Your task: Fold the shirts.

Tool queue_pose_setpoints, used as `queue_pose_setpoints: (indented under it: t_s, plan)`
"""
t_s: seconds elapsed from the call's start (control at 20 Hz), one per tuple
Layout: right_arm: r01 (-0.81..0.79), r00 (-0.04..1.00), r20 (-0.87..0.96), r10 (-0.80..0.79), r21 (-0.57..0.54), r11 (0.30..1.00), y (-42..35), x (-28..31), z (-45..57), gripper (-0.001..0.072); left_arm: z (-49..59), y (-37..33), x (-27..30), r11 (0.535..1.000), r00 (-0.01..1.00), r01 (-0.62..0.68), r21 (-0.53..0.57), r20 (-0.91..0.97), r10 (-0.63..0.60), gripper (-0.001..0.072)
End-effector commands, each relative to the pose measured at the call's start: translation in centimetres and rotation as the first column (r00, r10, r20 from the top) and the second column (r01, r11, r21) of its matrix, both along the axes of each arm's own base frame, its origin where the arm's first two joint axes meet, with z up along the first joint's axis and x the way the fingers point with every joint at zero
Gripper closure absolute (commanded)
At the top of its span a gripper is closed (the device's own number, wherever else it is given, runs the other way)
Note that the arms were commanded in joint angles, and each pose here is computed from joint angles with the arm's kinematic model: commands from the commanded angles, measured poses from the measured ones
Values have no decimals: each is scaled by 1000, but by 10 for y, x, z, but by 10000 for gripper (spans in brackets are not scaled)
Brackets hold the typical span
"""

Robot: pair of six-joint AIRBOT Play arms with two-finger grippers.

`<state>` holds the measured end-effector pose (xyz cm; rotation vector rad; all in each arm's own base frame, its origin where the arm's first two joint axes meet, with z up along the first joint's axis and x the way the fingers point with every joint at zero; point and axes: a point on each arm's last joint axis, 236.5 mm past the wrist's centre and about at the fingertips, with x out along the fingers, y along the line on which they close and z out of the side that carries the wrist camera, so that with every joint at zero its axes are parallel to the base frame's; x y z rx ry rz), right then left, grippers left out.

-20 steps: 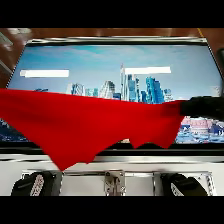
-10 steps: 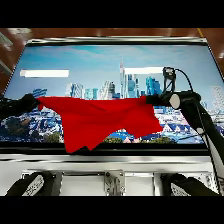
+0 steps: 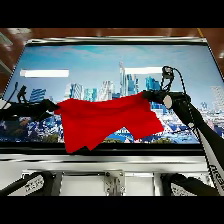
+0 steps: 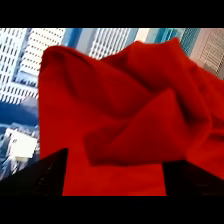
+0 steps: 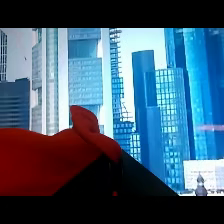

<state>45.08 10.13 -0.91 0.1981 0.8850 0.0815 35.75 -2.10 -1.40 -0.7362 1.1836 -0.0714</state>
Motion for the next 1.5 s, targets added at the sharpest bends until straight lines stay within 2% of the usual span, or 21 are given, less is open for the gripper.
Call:
queue_pose_setpoints:
  t_s: [0.0, 0.15, 0.35, 0.5, 0.8, 1.0, 1.15, 1.3, 1.35, 1.45]
  plan:
    - [-4, 994, -105, 1, -31, 1000, -6, -22, -12, 654, 10, 34, -68, 998, 967, 58, 1, -249, -56, 39]
    - [-16, 982, -191, 5, -53, 998, -10, -40, -23, 654, 11, 28, -106, 996, 949, 78, -40, -303, -87, 39]
    - [-50, 973, -228, 32, -76, 996, -11, -48, -28, 654, -36, -25, -164, 980, 883, 118, -162, -434, -179, 38]
    - [-67, 973, -225, 47, -85, 994, -11, -48, -28, 654, -66, -59, -175, 972, 887, 65, -227, -433, -160, 38]
    - [-68, 973, -225, 47, -85, 994, -11, -48, -28, 654, -95, -71, -173, 979, 899, 38, -199, -422, -121, 39]
    - [-68, 973, -225, 47, -85, 994, -11, -48, -28, 654, -100, -66, -183, 979, 875, 97, -181, -452, -171, 45]
    - [-68, 973, -225, 47, -85, 994, -11, -48, -28, 654, -100, -74, -174, 978, 892, 67, -199, -427, -148, 44]
    - [-68, 973, -226, 47, -85, 994, -11, -48, -28, 654, -109, -82, -164, 983, 901, 63, -171, -414, -130, 50]
    - [-68, 973, -227, 47, -85, 994, -11, -49, -28, 654, -113, -85, -163, 985, 900, 64, -162, -416, -127, 136]
    - [-69, 972, -232, 48, -86, 994, -12, -50, -28, 654, -121, -90, -162, 988, 896, 65, -140, -427, -119, 497]
